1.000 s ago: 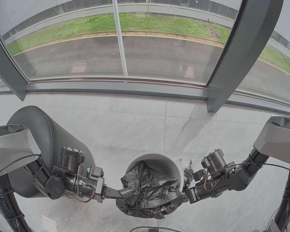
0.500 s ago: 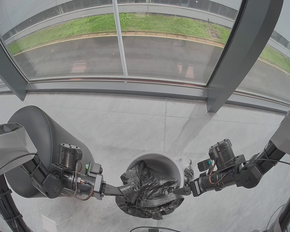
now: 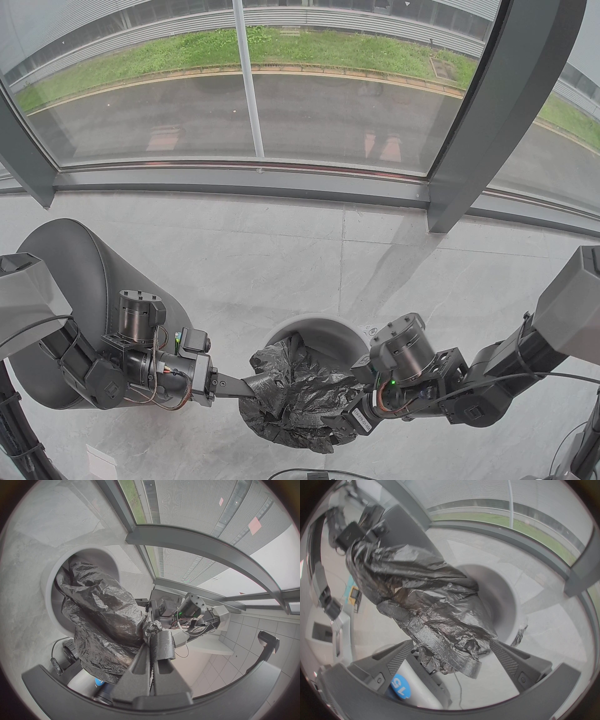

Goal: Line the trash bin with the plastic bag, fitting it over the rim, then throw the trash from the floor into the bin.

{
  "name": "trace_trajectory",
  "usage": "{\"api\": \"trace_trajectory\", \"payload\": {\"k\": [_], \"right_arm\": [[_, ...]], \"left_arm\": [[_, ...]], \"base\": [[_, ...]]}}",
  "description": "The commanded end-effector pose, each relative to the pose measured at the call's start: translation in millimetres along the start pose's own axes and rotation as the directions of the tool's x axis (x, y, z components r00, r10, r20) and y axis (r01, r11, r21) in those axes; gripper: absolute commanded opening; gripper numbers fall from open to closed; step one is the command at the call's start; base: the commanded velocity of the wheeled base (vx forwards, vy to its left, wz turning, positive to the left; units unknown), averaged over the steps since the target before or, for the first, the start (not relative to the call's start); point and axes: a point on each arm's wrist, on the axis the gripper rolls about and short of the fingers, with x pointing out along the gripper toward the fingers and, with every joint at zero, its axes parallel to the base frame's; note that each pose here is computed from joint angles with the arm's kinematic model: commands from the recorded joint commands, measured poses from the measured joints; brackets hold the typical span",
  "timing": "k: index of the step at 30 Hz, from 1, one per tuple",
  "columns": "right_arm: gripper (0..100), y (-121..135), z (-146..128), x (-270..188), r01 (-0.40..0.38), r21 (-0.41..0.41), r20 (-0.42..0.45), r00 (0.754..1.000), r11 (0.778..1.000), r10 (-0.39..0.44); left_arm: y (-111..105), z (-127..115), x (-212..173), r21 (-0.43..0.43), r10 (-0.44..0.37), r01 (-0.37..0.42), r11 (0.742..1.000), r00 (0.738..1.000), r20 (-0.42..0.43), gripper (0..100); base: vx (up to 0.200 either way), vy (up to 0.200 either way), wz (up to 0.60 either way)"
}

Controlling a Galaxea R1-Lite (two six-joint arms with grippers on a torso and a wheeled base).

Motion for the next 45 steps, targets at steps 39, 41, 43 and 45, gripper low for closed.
{"api": "trace_trajectory", "payload": {"k": [39, 41, 43, 45], "right_arm": [[100, 33, -11, 46, 0.225, -0.392, -0.078, 0.958, 0.892, -0.276], [100, 33, -10, 47, 0.226, -0.392, -0.075, 0.958, 0.892, -0.276], [100, 33, -9, 50, 0.227, -0.391, -0.072, 0.959, 0.892, -0.276], [0, 32, -9, 53, 0.230, -0.387, -0.074, 0.958, 0.893, -0.278]], "left_arm": [[4, -1, 0, -0.003, 0.002, -0.002, 1.000, 1.000, -0.003, 0], [4, -1, 0, -0.003, 0.002, -0.002, 1.000, 1.000, -0.003, 0], [4, -1, 0, -0.003, 0.002, -0.002, 1.000, 1.000, -0.003, 0], [4, -1, 0, -0.003, 0.002, -0.002, 1.000, 1.000, -0.003, 0]], "base": [[0.000, 0.000, 0.00], [0.000, 0.000, 0.00], [0.000, 0.000, 0.00], [0.000, 0.000, 0.00]]}}
